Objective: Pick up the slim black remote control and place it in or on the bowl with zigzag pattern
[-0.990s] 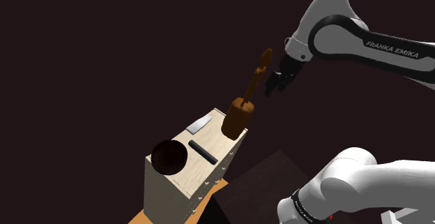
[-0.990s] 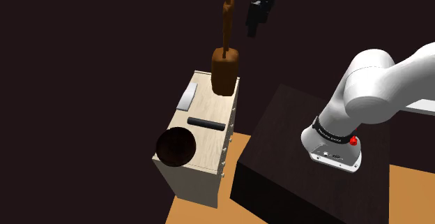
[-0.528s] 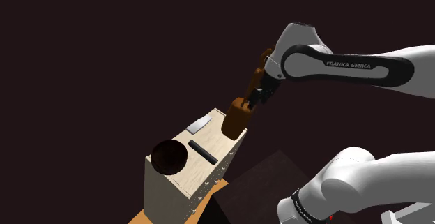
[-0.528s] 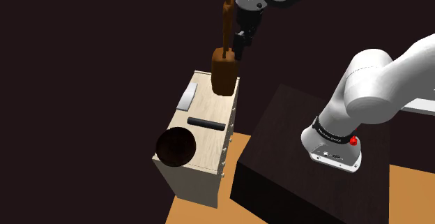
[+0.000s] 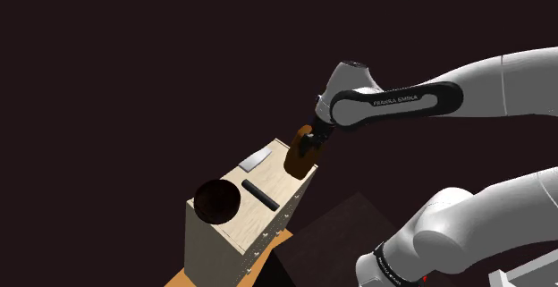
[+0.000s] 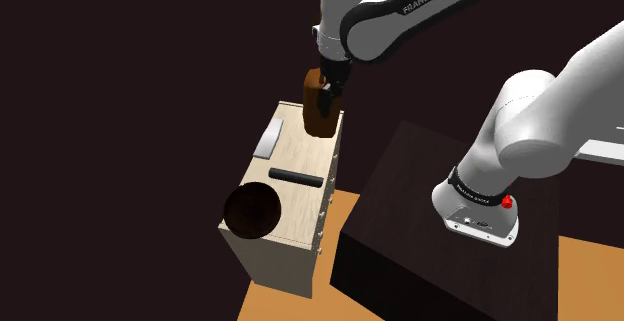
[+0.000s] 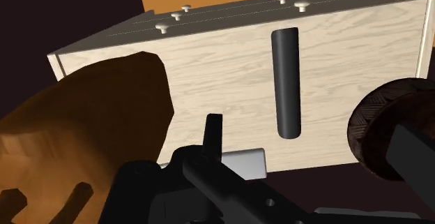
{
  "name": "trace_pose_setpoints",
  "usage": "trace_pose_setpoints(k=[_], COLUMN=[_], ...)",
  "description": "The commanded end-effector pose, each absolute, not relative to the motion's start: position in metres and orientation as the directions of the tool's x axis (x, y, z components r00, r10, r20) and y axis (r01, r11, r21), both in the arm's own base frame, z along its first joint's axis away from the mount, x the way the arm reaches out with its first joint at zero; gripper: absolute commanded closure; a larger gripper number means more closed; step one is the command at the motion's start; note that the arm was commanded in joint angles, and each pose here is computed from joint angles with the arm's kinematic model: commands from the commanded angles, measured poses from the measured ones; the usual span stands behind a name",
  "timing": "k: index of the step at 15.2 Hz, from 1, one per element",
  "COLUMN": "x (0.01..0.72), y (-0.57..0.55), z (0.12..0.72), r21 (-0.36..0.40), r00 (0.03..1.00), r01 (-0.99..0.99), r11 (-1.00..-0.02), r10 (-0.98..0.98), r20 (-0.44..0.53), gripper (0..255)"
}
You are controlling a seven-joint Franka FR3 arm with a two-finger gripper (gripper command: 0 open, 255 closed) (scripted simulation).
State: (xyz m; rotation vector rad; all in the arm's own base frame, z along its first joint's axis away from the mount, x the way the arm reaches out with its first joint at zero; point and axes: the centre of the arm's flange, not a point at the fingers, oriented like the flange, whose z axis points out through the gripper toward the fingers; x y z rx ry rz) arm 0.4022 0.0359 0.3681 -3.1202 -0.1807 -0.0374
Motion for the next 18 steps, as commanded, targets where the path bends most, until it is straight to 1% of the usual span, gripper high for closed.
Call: trace_pose_setpoints(k=[1, 18], x=[0.408, 0.466], y=[0.041, 0.093], z=[0.343, 0.132], r21=[-0.021, -0.076], r00=[0.992, 0.974], r01=[0.128, 0.226], r11=[-0.992, -0.971], r10=[0.127, 0.227], r20=[0.023, -0.007], gripper=[0, 0])
